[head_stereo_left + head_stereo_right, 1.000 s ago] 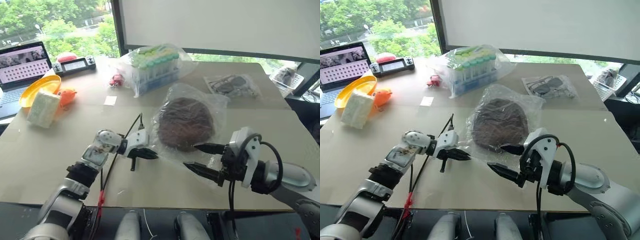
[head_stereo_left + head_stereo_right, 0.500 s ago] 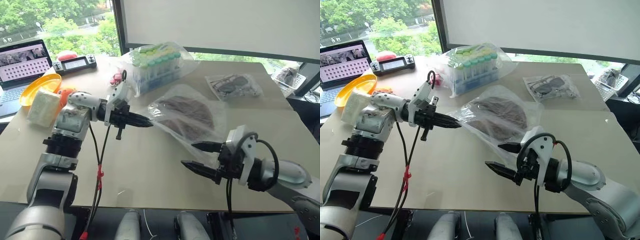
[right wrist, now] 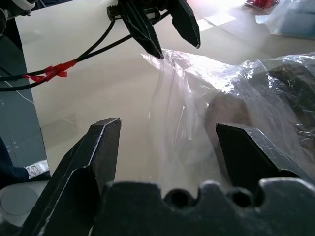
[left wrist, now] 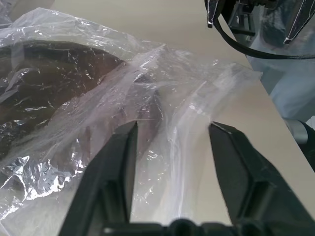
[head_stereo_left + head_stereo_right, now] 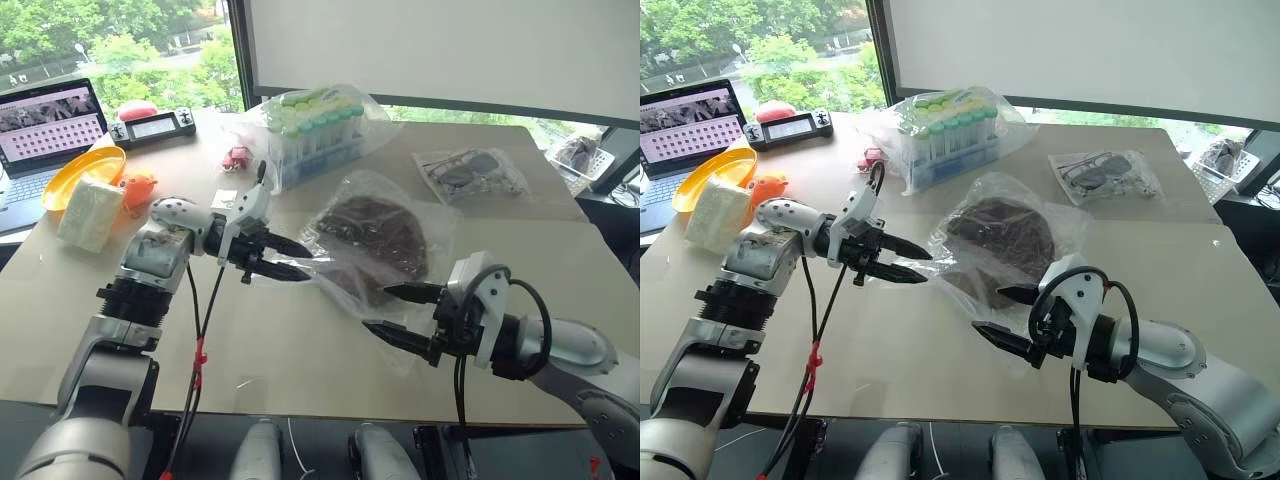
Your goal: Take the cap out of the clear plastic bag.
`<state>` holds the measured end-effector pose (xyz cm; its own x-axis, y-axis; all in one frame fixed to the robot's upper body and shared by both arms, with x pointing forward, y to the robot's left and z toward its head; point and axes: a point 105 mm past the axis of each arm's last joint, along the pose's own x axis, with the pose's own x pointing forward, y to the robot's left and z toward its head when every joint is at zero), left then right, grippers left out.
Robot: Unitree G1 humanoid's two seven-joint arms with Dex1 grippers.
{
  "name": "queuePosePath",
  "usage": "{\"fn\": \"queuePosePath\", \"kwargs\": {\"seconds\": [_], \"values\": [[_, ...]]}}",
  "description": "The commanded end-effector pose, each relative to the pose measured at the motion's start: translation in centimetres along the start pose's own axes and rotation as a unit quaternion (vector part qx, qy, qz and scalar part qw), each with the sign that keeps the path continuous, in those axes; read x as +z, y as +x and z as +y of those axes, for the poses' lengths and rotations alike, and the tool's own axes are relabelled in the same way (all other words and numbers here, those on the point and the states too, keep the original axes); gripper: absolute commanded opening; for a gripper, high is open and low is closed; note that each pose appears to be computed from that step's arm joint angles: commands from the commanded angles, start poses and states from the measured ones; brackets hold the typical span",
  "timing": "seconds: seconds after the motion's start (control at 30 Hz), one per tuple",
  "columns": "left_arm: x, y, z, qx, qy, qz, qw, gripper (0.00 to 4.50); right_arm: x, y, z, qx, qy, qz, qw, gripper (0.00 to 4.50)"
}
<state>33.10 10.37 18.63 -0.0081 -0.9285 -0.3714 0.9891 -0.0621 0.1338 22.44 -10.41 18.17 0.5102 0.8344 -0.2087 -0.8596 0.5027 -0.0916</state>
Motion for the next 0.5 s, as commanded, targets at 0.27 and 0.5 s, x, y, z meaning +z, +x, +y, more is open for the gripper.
{"fn": "queuePosePath", "kwargs": {"seconds": [0.27, 0.5], "values": [[0.0, 0.4, 0.2, 0.004, 0.032, 0.014, 0.999, 4.38, 0.9, -0.3, -0.2, -0.012, -0.026, -0.018, 0.999, 3.72], [-3.9, 0.9, -1.7, -0.036, 0.056, 0.096, 0.993, 4.38, 0.6, -0.4, 0.0, -0.014, -0.022, -0.014, 1.0, 3.72]]}}
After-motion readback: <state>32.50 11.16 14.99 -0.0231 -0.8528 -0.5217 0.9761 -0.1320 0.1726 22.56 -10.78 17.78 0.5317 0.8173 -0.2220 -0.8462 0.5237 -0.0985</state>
